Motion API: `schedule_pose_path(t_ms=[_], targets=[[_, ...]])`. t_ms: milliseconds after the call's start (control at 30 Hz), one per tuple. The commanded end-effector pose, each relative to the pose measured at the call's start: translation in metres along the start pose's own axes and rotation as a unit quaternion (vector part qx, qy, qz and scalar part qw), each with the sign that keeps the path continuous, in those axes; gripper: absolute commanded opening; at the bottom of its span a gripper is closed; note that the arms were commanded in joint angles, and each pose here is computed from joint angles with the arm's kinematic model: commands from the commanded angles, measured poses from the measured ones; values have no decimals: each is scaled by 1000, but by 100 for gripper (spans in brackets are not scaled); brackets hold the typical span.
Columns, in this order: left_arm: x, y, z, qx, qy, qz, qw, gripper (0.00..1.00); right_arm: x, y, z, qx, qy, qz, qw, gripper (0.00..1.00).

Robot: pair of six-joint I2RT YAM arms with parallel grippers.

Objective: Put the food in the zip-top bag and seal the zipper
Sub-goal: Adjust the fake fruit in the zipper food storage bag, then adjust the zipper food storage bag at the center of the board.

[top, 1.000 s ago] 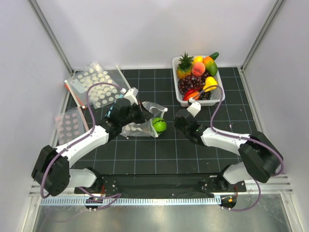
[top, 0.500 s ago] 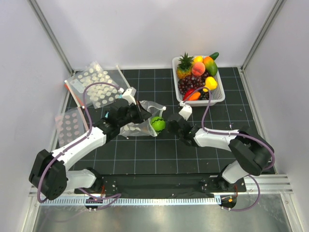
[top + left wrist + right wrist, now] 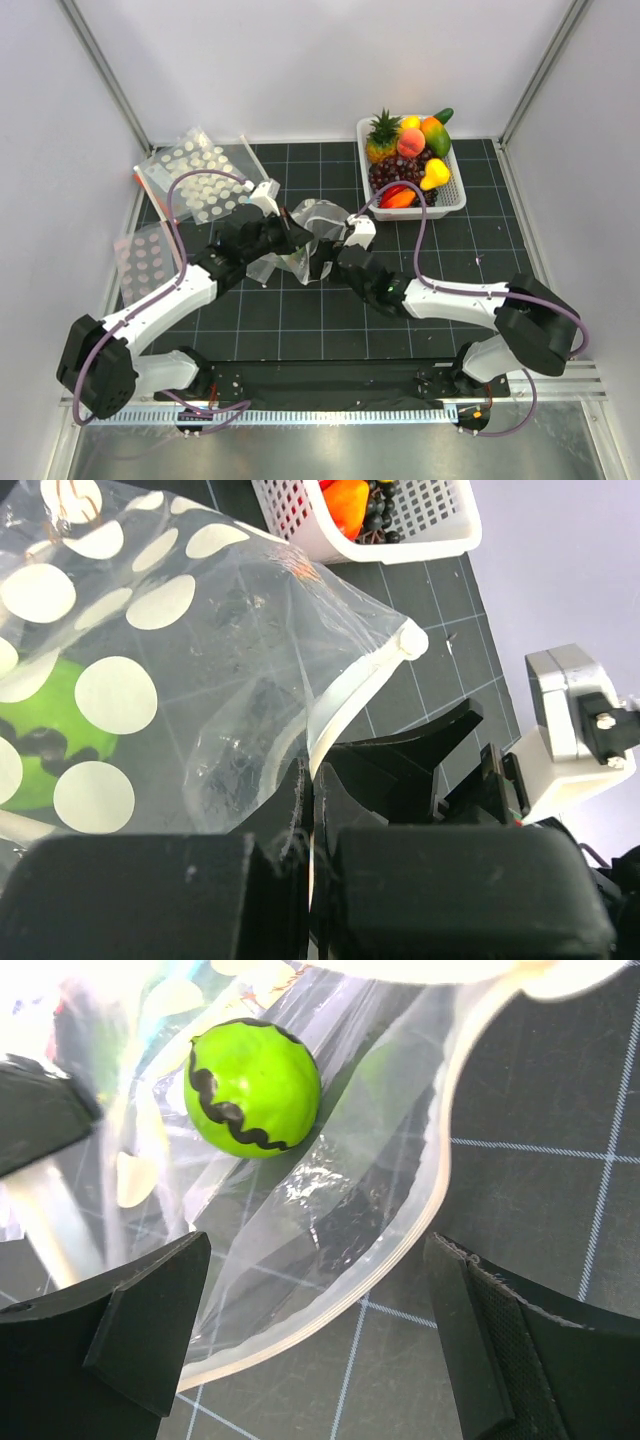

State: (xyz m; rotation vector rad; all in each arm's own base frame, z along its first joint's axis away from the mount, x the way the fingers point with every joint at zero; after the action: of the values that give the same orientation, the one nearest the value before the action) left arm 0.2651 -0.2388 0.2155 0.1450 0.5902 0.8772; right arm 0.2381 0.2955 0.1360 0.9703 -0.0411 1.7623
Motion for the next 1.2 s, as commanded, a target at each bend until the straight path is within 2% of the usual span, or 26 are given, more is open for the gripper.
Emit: schedule_pose_path(t_ms=[0,200,333,567,667,700,733,800,833,867,900,1000,1167], targets=[[-9,11,25,-46,-10,-9,999,0,12,-2,16,-32,-7,2,999,95],[-9,17,29,-56,-13,-6,998,0,14,15,40,-70,-9,6,997,95],[-13,21,31,-61,-12,-14,998,0,6,15,52,-78,-23,1,997,86],[-19,26,33,-62,-7,-33,998,0,-2,-2,57,-36,-68,32,997,80],[-20,28,35,-67,-7,-35,997,0,-6,-9,52,-20,-79,39,996,74],[-20,28,35,-68,-8,-33,997,0,-5,-10,50,-14,-79,41,996,68],[-20,28,35,-68,-8,-32,997,0,-4,-11,51,-14,-74,42,996,48],[-16,30,36,-71,-14,-20,997,0,-5,-10,55,-16,-64,23,998,28],[-14,30,35,-69,-15,-10,997,0,-6,-9,58,-19,-55,11,998,11],[-8,31,38,-77,-20,12,997,0,-7,-9,61,-24,-43,-4,999,5],[-4,32,40,-79,-25,26,996,0,-5,-7,68,-27,-20,-47,998,1],[13,36,43,-75,-43,94,992,0,9,0,79,-27,40,-95,994,1],[34,58,52,-76,-72,187,977,0,21,-5,92,-50,53,-92,993,1]])
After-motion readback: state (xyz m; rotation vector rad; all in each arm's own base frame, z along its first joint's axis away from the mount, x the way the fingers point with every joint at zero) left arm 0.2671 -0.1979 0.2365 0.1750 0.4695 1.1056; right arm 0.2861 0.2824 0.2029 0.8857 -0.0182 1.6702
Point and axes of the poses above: each gripper's point midway between its finger pads, its own y axis back along the fingers, its own x axis along the line the jaws close on, z = x × y, the point moved 4 cm from there along y, back along the fingers, and after that the axes turned 15 degrees about -y, right-handed, at the moved point
